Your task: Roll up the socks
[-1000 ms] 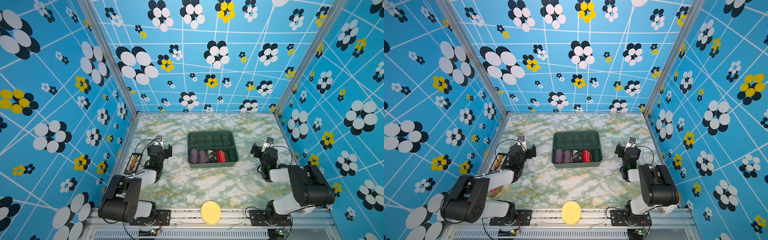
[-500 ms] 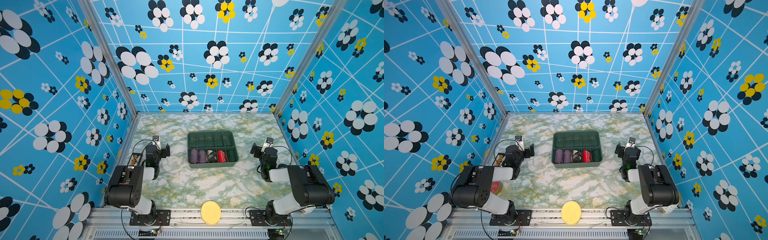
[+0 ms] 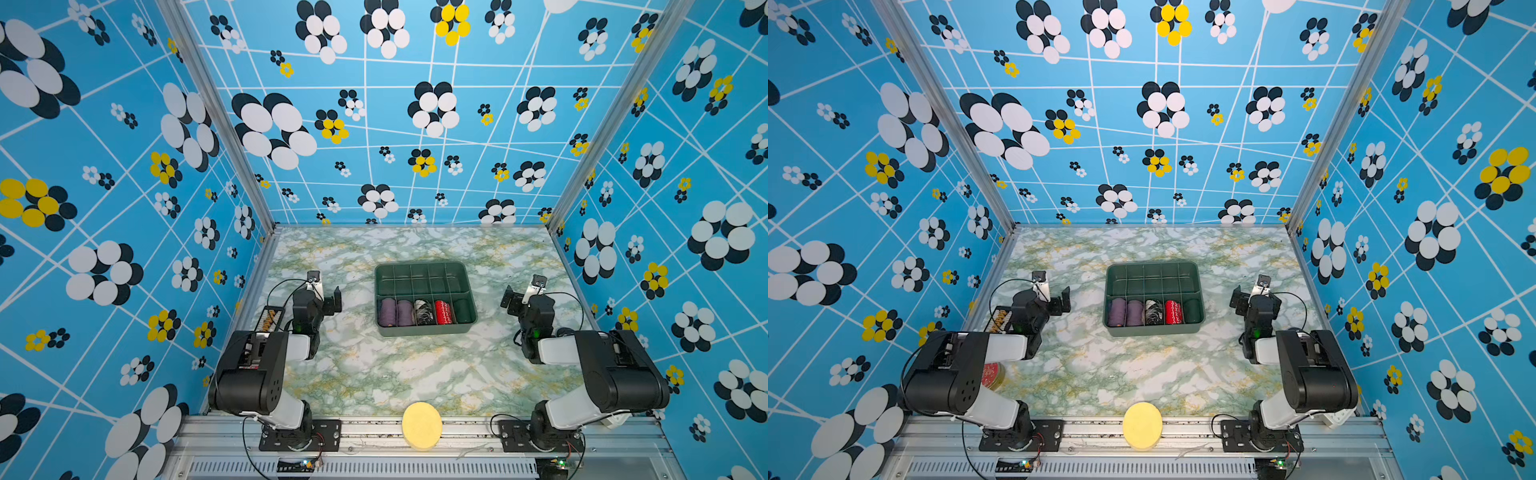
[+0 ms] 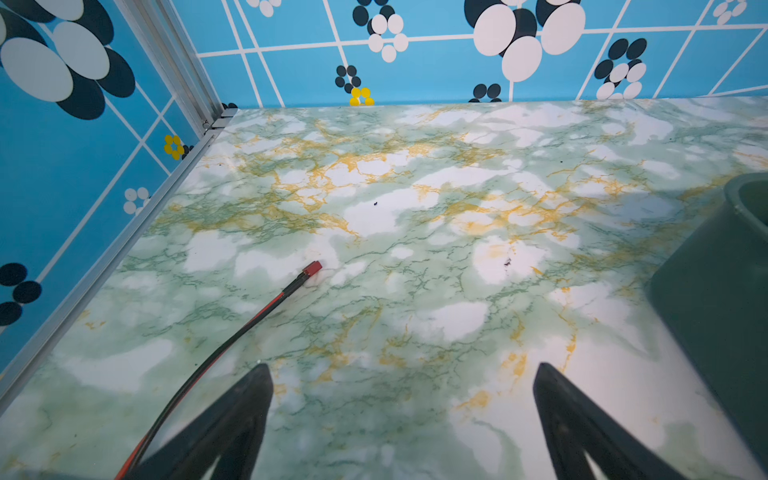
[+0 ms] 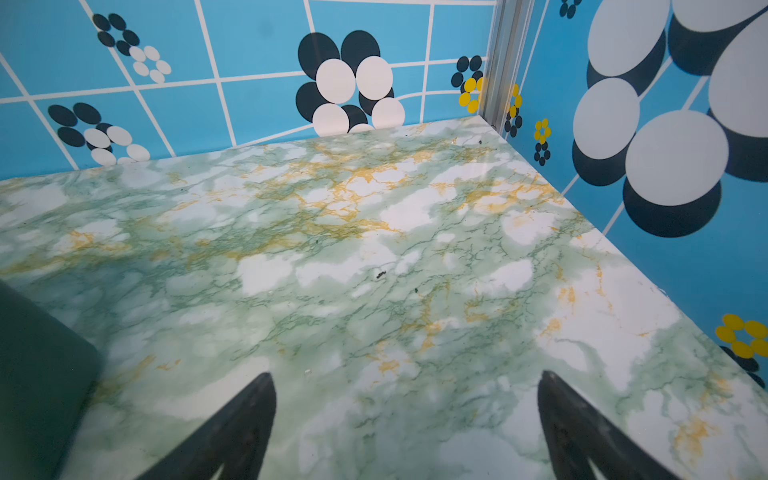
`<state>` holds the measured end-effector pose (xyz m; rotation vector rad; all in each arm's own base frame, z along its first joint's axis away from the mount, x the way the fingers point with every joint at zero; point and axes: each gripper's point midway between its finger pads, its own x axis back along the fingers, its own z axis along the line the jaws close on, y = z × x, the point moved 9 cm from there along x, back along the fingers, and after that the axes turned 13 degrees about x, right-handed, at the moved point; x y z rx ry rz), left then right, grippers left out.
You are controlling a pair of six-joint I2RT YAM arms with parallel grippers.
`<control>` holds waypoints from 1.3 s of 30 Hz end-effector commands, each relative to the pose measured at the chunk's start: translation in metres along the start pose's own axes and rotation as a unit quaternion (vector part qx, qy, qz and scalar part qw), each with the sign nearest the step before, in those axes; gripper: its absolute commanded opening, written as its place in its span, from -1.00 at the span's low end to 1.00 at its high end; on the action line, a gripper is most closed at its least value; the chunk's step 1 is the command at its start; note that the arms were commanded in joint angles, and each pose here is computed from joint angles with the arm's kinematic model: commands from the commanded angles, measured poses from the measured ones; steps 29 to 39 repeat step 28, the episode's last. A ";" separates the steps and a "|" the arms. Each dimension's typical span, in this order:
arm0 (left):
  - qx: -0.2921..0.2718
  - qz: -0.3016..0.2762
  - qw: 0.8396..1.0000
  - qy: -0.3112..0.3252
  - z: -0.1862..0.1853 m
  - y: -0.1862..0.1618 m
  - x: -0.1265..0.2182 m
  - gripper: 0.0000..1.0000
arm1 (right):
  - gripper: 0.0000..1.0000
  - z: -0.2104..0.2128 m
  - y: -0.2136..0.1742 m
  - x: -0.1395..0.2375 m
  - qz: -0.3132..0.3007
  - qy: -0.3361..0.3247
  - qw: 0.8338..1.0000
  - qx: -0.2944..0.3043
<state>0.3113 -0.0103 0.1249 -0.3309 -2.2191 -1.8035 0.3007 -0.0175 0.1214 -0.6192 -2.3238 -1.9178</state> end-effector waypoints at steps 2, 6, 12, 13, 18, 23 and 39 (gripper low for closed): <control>-0.003 -0.010 1.000 0.006 0.000 0.001 0.000 0.98 | 0.99 0.001 0.005 -0.003 -0.006 -0.007 1.000 0.007; -0.003 -0.010 1.000 0.004 0.000 0.001 -0.001 0.98 | 0.99 0.001 0.004 -0.003 -0.006 -0.007 1.000 0.007; -0.003 -0.008 1.000 0.003 0.000 0.001 -0.001 0.98 | 0.99 0.001 0.005 -0.003 -0.006 -0.007 1.000 0.006; -0.002 -0.008 1.000 0.003 0.000 0.001 -0.001 0.98 | 0.99 0.001 0.005 -0.003 -0.006 -0.007 1.000 0.006; -0.003 -0.007 1.000 0.003 -0.001 0.001 -0.001 0.98 | 0.99 0.001 0.005 -0.003 -0.007 -0.007 1.000 0.007; -0.002 -0.006 1.000 0.003 0.000 0.001 -0.001 0.98 | 0.99 0.001 0.004 -0.003 -0.006 -0.007 1.000 0.006; -0.001 -0.006 1.000 0.002 0.000 0.001 -0.001 0.98 | 0.99 0.001 0.005 -0.003 -0.007 -0.007 1.000 0.006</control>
